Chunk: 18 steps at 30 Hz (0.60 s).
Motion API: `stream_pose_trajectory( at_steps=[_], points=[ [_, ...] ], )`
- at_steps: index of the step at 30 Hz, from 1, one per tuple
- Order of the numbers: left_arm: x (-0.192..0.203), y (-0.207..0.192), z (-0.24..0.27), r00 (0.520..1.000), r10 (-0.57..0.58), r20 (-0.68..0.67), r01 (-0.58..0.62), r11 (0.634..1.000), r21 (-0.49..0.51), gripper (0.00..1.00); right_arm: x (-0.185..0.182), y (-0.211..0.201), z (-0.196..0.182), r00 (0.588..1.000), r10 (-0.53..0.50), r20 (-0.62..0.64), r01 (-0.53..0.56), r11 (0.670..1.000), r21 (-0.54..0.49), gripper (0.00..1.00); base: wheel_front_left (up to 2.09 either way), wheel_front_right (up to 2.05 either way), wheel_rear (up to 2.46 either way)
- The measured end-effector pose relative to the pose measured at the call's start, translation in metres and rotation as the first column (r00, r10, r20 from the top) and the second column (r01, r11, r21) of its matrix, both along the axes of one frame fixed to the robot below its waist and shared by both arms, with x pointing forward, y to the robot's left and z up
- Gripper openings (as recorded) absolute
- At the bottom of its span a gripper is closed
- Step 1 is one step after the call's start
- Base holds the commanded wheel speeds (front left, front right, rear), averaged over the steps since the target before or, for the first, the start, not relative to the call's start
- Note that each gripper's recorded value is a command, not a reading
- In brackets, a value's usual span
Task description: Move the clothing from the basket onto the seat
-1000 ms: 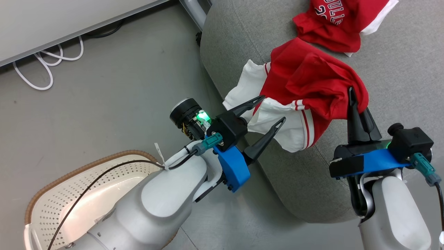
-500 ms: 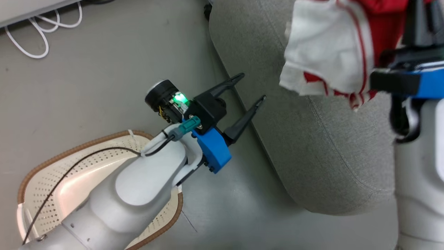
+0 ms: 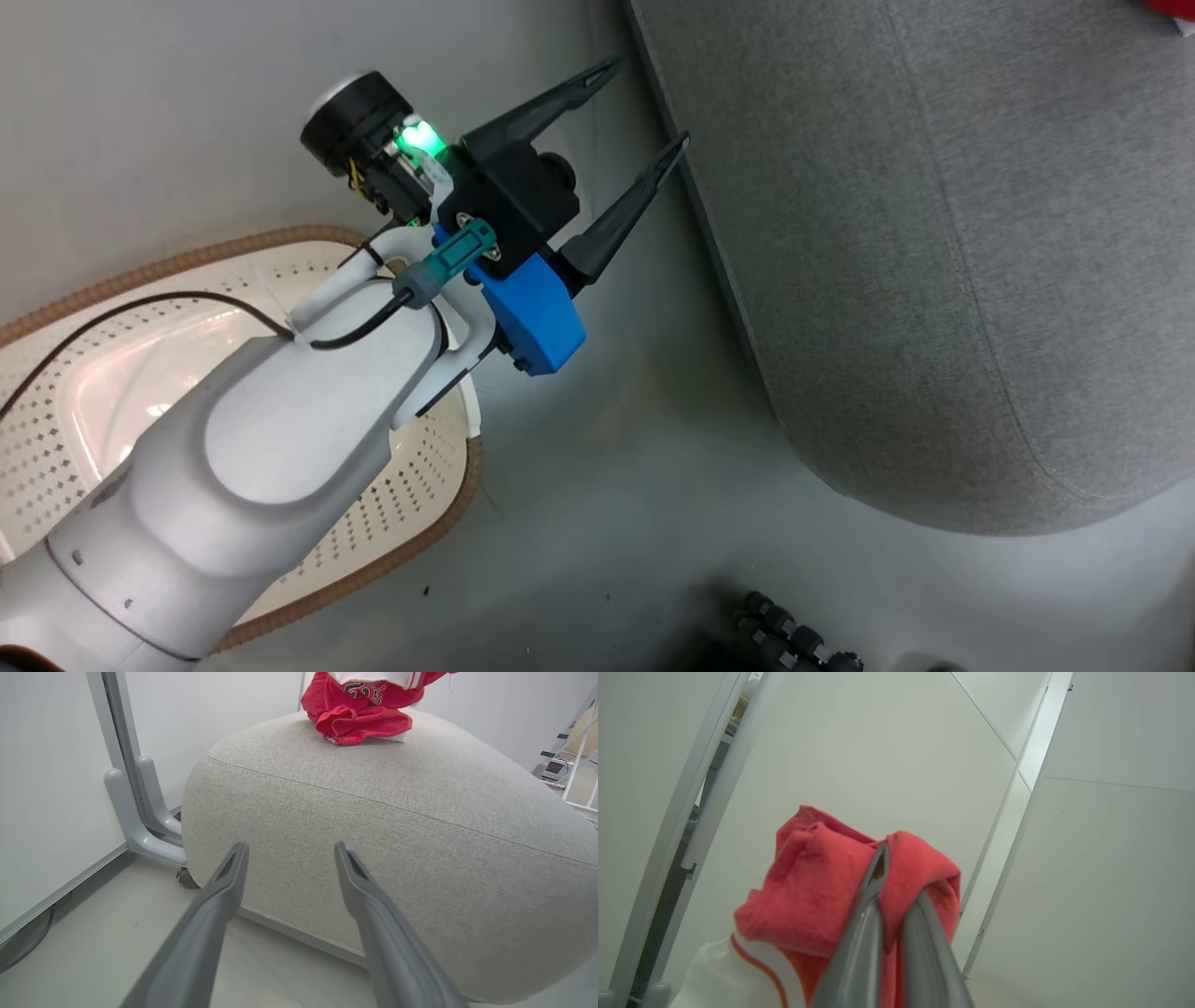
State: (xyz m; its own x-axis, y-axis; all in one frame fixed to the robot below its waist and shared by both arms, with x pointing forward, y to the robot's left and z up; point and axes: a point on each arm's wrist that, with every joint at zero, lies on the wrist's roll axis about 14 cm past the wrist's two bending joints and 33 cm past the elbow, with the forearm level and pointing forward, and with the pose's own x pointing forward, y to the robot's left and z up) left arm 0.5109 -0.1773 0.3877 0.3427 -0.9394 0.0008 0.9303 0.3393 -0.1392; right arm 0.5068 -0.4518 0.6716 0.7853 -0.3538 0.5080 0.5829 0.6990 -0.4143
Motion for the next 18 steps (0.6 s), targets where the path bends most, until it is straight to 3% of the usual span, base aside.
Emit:
stream_pose_trajectory(
  at_steps=[6, 12, 18],
  points=[
    [0.009, 0.008, -0.037, 0.999, 0.009, -0.049, -0.008, 1.0, 0.007, 1.0, 0.021, -0.035, -0.088, 0.975, -0.083, -0.207, 0.1, 0.993, 0.07, 0.0, 0.0, 0.0, 0.0],
    [0.011, 0.019, -0.064, 0.996, 0.026, -0.085, -0.024, 0.999, 0.031, 1.0, 0.032, -0.034, -0.178, 0.928, -0.077, -0.365, 0.149, 0.974, 0.172, 0.0, 0.0, 0.0, 0.0],
    [0.014, 0.026, -0.066, 0.996, 0.042, -0.079, -0.039, 0.998, 0.044, 1.0, 0.025, -0.033, -0.218, 0.9, -0.077, -0.429, 0.192, 0.954, 0.232, 0.0, 0.0, 0.0, 0.0]
  ],
)
